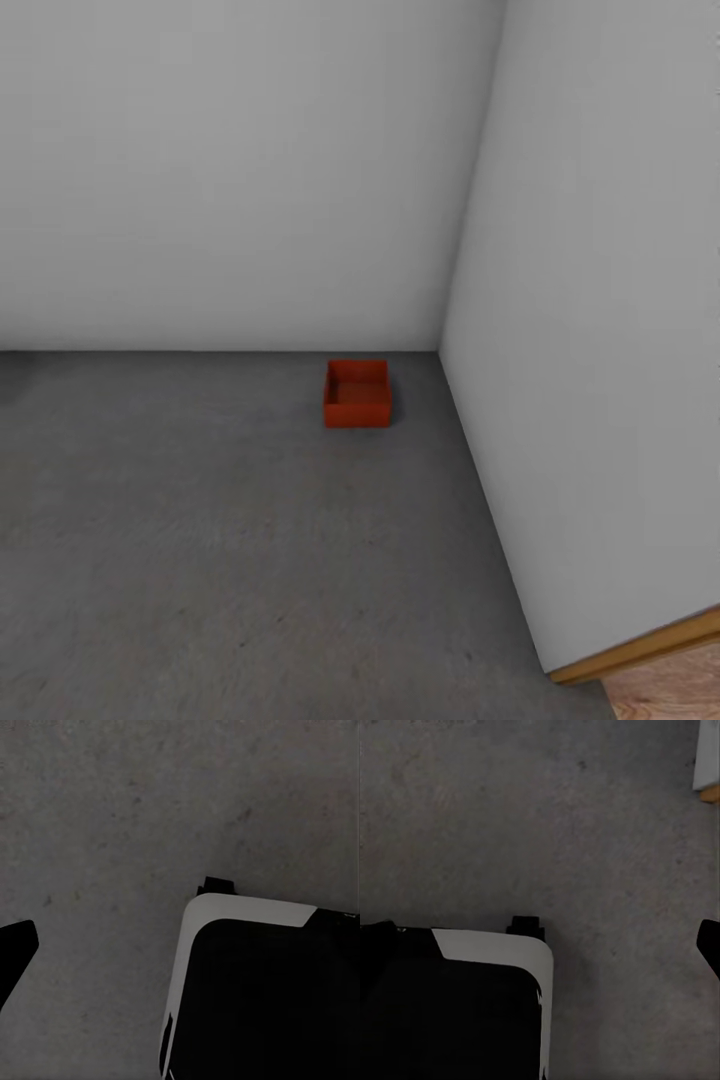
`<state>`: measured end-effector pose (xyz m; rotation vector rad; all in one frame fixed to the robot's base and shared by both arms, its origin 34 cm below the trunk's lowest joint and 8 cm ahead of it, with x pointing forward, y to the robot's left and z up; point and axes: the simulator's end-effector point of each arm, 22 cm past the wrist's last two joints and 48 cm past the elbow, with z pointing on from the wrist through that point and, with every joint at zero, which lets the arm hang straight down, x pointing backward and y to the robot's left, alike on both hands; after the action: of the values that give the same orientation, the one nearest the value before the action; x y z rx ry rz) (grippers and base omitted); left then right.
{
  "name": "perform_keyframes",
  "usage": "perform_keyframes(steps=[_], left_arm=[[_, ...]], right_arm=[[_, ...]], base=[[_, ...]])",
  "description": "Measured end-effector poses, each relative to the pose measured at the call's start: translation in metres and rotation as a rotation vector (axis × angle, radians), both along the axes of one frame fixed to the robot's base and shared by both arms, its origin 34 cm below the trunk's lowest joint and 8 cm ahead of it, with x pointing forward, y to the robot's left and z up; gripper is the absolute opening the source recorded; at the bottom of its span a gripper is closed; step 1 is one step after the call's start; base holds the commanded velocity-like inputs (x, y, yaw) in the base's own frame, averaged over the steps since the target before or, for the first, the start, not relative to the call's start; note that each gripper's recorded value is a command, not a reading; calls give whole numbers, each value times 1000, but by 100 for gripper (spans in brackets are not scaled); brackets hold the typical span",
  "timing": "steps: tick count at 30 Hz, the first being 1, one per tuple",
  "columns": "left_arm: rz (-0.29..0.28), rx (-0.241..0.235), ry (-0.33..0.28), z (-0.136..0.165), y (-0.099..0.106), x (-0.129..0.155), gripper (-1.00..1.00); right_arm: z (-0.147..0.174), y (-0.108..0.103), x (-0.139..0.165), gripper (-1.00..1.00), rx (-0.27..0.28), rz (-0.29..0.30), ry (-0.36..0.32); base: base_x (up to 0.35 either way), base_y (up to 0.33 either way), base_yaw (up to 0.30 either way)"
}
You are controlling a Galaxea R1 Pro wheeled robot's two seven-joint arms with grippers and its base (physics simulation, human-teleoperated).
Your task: Move the two storage containers from the living room to the garage. In the garage, place one container on the floor and stack the other container on top of it (either order is fine).
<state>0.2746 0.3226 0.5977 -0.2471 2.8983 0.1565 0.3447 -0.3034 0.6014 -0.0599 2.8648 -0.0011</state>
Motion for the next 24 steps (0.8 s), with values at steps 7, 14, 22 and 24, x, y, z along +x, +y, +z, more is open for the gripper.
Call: perform_keyframes(steps=[7, 14, 22, 24], left_arm=[[0, 1, -11, 7, 1, 2, 100], [0, 2, -22, 9, 1, 6, 100], [0, 3, -35, 11, 2, 11, 100], [0, 5, -38, 12, 4, 12, 100]], right_arm=[[7, 0, 1, 100, 0, 0, -11], [10, 0, 5, 100, 0, 0, -22], [13, 0, 10, 100, 0, 0, -35], [14, 0, 11, 100, 0, 0, -38]], base=[[0, 0, 0], [0, 0, 0], [0, 0, 0], [0, 0, 0]])
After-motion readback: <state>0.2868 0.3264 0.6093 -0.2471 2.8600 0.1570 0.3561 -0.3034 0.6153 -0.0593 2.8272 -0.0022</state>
